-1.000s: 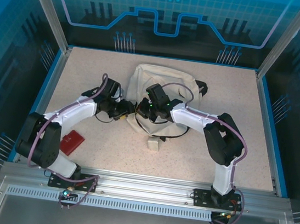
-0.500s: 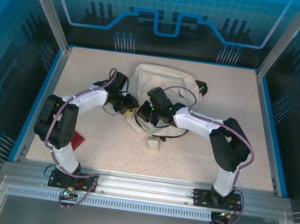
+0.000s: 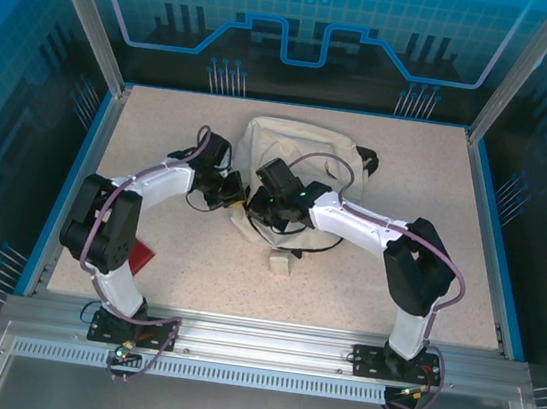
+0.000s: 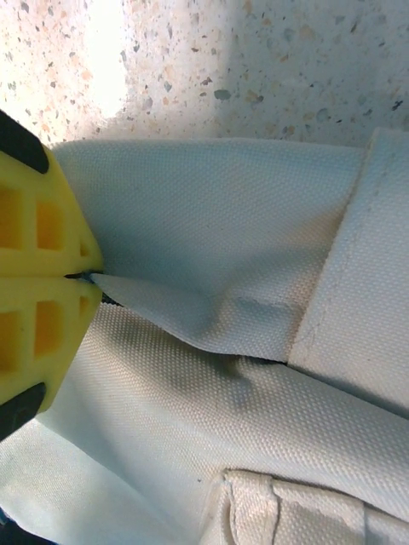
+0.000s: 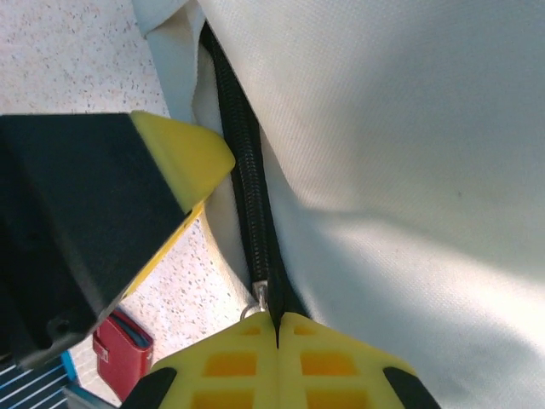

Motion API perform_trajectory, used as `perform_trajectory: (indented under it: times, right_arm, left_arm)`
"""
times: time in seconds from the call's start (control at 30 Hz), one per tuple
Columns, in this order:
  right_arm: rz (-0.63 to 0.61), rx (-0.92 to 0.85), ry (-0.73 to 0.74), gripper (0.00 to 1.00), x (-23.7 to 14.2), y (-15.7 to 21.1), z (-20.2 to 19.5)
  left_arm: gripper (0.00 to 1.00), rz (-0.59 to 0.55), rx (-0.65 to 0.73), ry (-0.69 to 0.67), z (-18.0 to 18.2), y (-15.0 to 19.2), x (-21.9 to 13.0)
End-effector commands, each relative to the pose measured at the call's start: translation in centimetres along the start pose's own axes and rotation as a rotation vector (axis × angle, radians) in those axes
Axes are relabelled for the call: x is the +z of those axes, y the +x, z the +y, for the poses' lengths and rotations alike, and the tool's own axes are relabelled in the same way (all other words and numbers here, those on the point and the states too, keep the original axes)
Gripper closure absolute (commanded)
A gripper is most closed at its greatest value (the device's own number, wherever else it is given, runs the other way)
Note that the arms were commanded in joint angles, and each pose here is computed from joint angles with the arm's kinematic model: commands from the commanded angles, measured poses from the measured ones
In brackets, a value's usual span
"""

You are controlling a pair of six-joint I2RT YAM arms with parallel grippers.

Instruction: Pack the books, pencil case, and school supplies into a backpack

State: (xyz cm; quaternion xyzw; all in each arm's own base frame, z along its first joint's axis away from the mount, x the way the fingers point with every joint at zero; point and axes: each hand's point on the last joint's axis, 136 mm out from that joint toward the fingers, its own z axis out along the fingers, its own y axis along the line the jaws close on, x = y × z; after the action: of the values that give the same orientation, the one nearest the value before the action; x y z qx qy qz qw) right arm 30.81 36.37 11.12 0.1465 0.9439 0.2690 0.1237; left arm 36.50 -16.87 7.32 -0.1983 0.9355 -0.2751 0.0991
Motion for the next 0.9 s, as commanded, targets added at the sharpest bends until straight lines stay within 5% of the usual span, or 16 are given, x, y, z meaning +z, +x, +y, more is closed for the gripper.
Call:
perform_trajectory:
  times: [0.0,0.4,0.57,0.77,0.87]
  right_arm:
    - [-0.028,-0.057,0.176,1.0,-1.9,1.0,-2.4]
    - [-0.028,-0.086,0.397,1.0,-3.1,2.7,-6.5]
    - [-0.027,-0.094,0.115,1.0,-2.7,2.1,-2.6]
    - [0.02,0.047,0.077,0.47,-1.5,-0.1,-1.8]
    - [0.042,0.12,0.1,0.43,-0.5,-0.3,-2.2]
  left_arm:
    - [1.0,-0.056,0.033,0.026,-0.2,-0.8,-1.0]
    - [1.0,-0.078,0.029,0.054,0.1,-1.3,-1.2]
    - [1.0,-0.06,0.051,0.11,-0.9,-1.0,-1.4]
    - [1.0,-0.031,0.088,0.177,-2.0,-0.3,-1.6]
    - [1.0,-0.02,0.091,0.2,-2.2,0.1,-1.5]
